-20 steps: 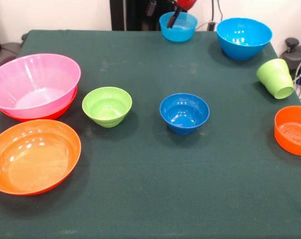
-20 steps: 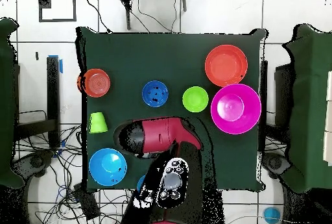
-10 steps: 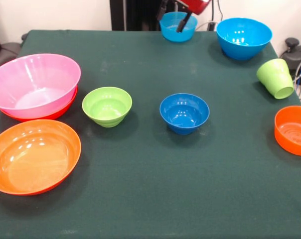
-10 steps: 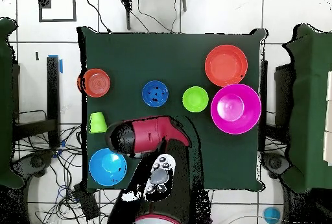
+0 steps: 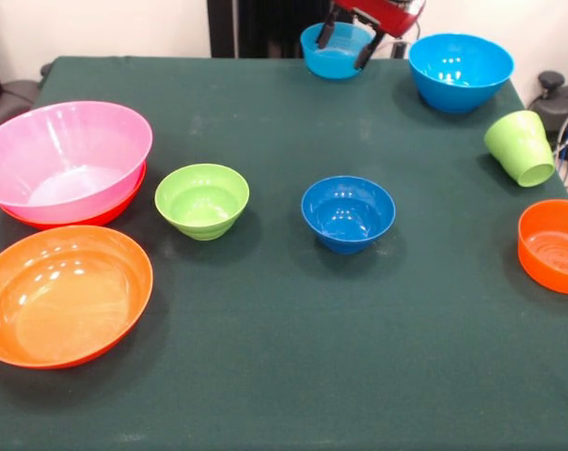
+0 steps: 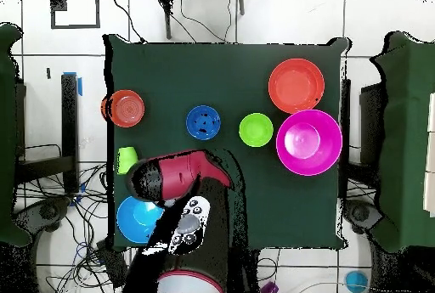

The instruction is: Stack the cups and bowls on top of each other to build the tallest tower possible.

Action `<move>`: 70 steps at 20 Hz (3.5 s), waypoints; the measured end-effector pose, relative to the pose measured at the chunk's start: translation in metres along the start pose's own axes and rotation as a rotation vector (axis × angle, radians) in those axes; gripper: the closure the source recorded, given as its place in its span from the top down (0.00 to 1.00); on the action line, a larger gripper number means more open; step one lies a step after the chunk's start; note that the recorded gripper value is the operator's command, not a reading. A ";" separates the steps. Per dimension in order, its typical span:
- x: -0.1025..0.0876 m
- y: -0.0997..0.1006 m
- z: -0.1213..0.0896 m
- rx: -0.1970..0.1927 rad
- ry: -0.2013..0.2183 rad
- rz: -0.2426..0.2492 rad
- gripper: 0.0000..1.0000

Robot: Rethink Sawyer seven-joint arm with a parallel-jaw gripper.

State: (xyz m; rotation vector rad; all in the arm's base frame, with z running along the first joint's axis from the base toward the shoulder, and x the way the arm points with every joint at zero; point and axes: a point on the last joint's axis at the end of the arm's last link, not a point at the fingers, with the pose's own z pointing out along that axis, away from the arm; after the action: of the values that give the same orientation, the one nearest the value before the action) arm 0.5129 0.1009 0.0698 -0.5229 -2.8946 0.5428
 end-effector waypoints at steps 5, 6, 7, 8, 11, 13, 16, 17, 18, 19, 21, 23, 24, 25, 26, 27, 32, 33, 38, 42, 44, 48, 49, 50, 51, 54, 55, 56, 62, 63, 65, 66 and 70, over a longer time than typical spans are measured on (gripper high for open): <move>0.003 0.007 0.004 0.009 0.002 -0.009 1.00; 0.004 0.007 0.005 0.012 0.003 -0.011 1.00; 0.005 0.007 0.007 0.016 0.005 -0.012 1.00; 0.006 0.007 0.009 0.021 0.006 -0.013 1.00; 0.006 0.003 0.016 0.033 0.000 -0.011 1.00; 0.005 -0.001 0.020 0.036 -0.008 -0.006 1.00; 0.003 -0.004 0.019 0.037 -0.014 0.000 1.00; 0.002 -0.004 0.017 0.035 -0.016 0.002 1.00; 0.002 -0.005 0.015 0.034 -0.019 0.004 1.00; 0.000 -0.007 0.004 0.030 -0.020 0.015 1.00; -0.002 -0.009 -0.007 0.030 -0.014 0.026 1.00; -0.002 -0.012 -0.022 0.031 -0.002 0.040 1.00; -0.003 -0.013 -0.029 0.033 0.004 0.047 1.00; -0.003 -0.015 -0.039 0.035 0.015 0.055 1.00; -0.003 -0.016 -0.046 0.037 0.022 0.060 1.00; -0.004 -0.016 -0.061 0.041 0.035 0.070 1.00; -0.008 -0.013 -0.094 0.034 0.046 0.085 1.00; -0.009 -0.011 -0.102 0.030 0.045 0.088 1.00; -0.017 -0.006 -0.127 -0.004 0.014 0.102 1.00; -0.021 -0.005 -0.136 -0.020 0.001 0.110 1.00; -0.021 -0.005 -0.138 -0.026 0.001 0.113 1.00; -0.023 -0.002 -0.139 -0.046 0.000 0.122 1.00; -0.024 0.000 -0.140 -0.055 -0.004 0.126 1.00; -0.029 0.004 -0.139 -0.093 -0.013 0.139 1.00; -0.032 0.006 -0.137 -0.120 -0.019 0.151 1.00; -0.045 0.010 -0.128 -0.212 -0.049 0.194 1.00; -0.050 0.010 -0.123 -0.243 -0.065 0.210 1.00; -0.055 0.010 -0.118 -0.274 -0.082 0.226 1.00; -0.078 -0.003 -0.086 -0.390 -0.177 0.297 1.00; -0.081 -0.008 -0.078 -0.407 -0.187 0.312 1.00; -0.082 -0.014 -0.068 -0.424 -0.192 0.327 1.00; -0.082 -0.018 -0.062 -0.432 -0.190 0.334 1.00; -0.077 -0.026 -0.048 -0.441 -0.167 0.334 1.00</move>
State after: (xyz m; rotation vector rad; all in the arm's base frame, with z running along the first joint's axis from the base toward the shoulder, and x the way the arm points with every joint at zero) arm 0.5862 0.0654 0.1172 -1.0814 -3.1089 -0.0321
